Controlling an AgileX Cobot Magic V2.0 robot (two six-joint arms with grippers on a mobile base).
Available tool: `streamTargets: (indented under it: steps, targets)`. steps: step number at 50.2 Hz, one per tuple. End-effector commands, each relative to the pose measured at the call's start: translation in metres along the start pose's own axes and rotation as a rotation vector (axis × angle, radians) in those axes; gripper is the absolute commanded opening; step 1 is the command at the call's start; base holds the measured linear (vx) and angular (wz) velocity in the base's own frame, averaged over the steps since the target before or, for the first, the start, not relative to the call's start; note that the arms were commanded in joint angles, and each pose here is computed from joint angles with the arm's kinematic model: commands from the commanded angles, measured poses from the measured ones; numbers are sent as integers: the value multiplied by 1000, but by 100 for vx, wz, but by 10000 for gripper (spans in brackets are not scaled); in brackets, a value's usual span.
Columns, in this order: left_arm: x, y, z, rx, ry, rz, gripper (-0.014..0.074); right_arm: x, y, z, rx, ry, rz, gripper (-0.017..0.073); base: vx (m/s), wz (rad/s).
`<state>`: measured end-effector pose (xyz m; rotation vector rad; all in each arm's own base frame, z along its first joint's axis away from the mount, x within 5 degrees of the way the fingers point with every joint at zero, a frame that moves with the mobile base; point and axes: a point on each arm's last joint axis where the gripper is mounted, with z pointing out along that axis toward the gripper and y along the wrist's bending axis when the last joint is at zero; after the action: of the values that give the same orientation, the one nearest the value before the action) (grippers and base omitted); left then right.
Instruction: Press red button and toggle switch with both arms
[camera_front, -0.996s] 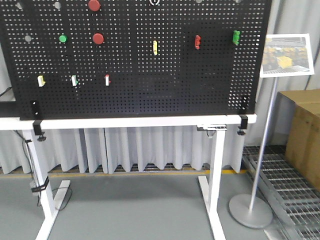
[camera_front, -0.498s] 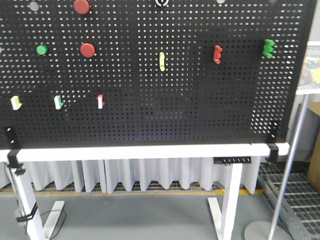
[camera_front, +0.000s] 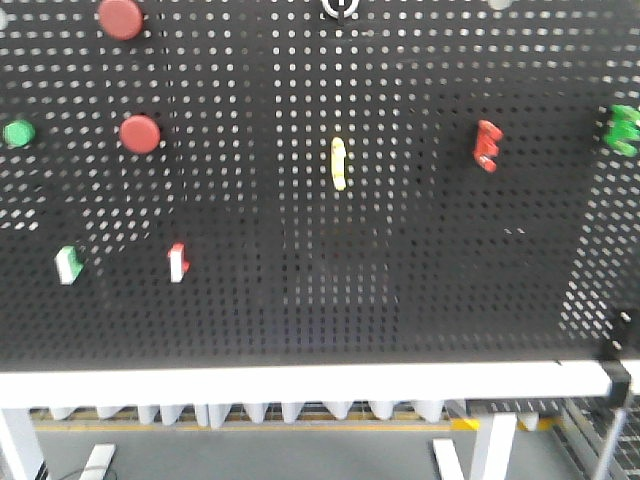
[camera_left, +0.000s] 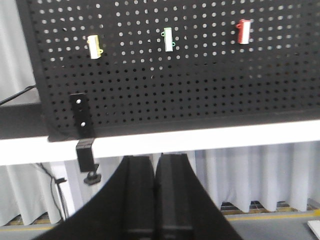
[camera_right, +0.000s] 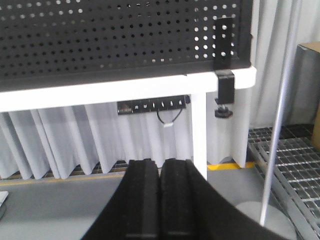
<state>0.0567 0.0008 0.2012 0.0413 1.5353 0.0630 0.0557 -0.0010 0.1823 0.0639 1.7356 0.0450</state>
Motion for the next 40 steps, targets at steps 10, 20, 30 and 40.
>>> streamTargets:
  steps: [10,20,30,40]
  targets:
    - [3,-1,1,3,-44,-11,2,-7,1,0,-5,-81,-11,0,31,0]
    - [3,-1,1,3,-44,-11,2,-7,1,0,-5,-81,-11,0,24,2]
    - [3,-1,1,3,-44,-11,2,-7,1,0,-5,-81,-11,0,17,0]
    - [3,-1,1,3,-44,-11,2,-7,1,0,-5,-81,-11,0,11,-2]
